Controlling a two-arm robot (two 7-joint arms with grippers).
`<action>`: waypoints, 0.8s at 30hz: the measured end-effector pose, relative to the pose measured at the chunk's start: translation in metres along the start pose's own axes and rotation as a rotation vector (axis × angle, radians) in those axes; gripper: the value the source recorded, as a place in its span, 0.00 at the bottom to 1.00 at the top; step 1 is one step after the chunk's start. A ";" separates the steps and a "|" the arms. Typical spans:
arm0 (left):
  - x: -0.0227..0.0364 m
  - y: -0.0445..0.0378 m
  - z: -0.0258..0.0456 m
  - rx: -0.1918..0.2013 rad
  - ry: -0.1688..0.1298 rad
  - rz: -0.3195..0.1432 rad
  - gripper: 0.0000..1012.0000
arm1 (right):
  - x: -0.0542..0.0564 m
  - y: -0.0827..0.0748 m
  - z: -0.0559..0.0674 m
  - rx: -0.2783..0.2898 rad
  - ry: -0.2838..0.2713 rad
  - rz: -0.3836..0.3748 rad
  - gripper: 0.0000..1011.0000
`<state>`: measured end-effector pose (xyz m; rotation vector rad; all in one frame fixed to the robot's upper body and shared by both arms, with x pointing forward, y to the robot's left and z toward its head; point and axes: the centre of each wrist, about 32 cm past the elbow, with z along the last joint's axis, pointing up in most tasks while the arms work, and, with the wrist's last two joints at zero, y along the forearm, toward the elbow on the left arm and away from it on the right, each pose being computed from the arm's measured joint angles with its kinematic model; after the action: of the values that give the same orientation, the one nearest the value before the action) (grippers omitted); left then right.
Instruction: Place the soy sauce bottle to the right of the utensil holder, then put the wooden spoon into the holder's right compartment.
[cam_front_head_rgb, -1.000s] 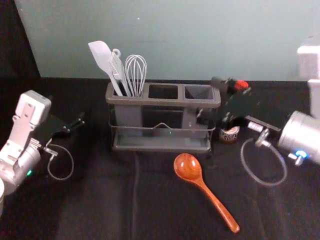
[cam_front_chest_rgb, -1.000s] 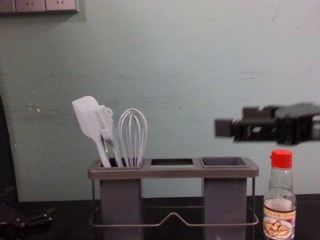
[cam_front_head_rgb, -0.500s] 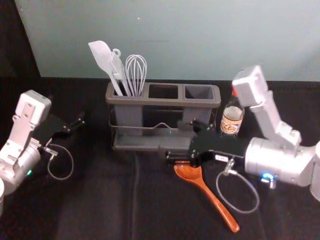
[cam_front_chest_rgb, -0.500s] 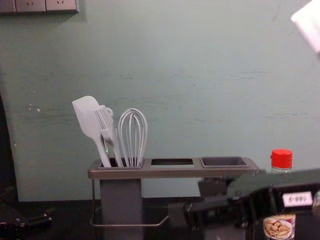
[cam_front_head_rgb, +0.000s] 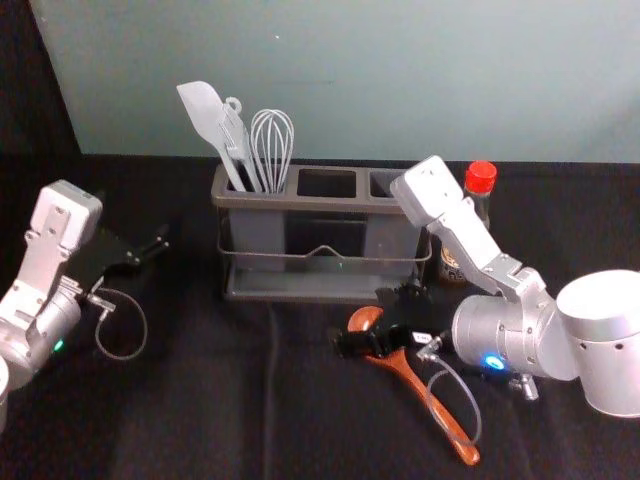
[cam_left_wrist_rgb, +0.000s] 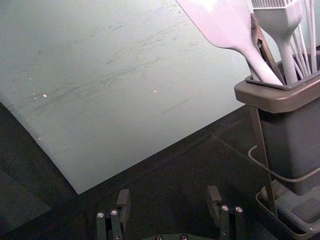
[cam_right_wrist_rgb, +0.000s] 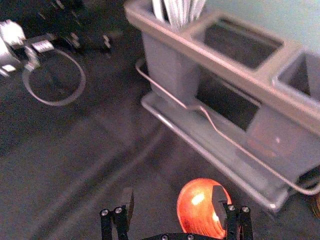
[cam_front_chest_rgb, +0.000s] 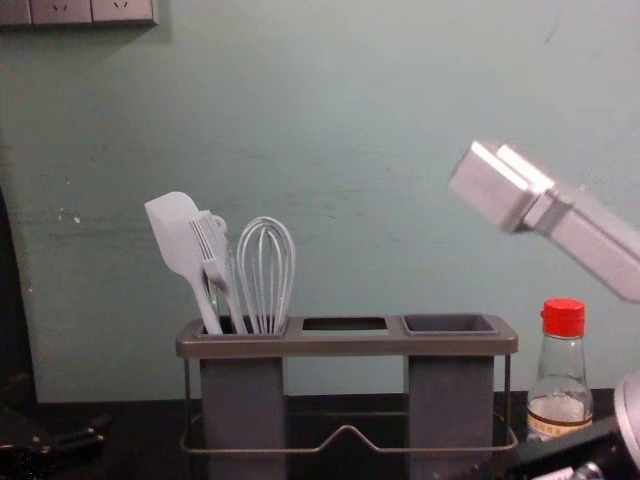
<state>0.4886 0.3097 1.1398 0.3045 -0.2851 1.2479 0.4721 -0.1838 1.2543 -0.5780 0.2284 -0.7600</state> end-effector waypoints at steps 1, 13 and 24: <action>0.0000 0.0000 0.0000 0.000 0.000 0.000 0.99 | 0.000 0.001 0.000 -0.014 0.001 -0.007 0.99; 0.0000 0.0000 0.0000 0.000 0.000 0.000 0.99 | 0.003 0.009 -0.006 -0.125 0.015 -0.074 0.99; 0.0000 0.0000 0.0000 0.000 0.000 0.000 0.99 | 0.009 0.018 -0.009 -0.151 0.018 -0.091 0.99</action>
<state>0.4886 0.3096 1.1398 0.3045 -0.2851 1.2479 0.4858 -0.1836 1.2366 -0.7288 0.2796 -0.8405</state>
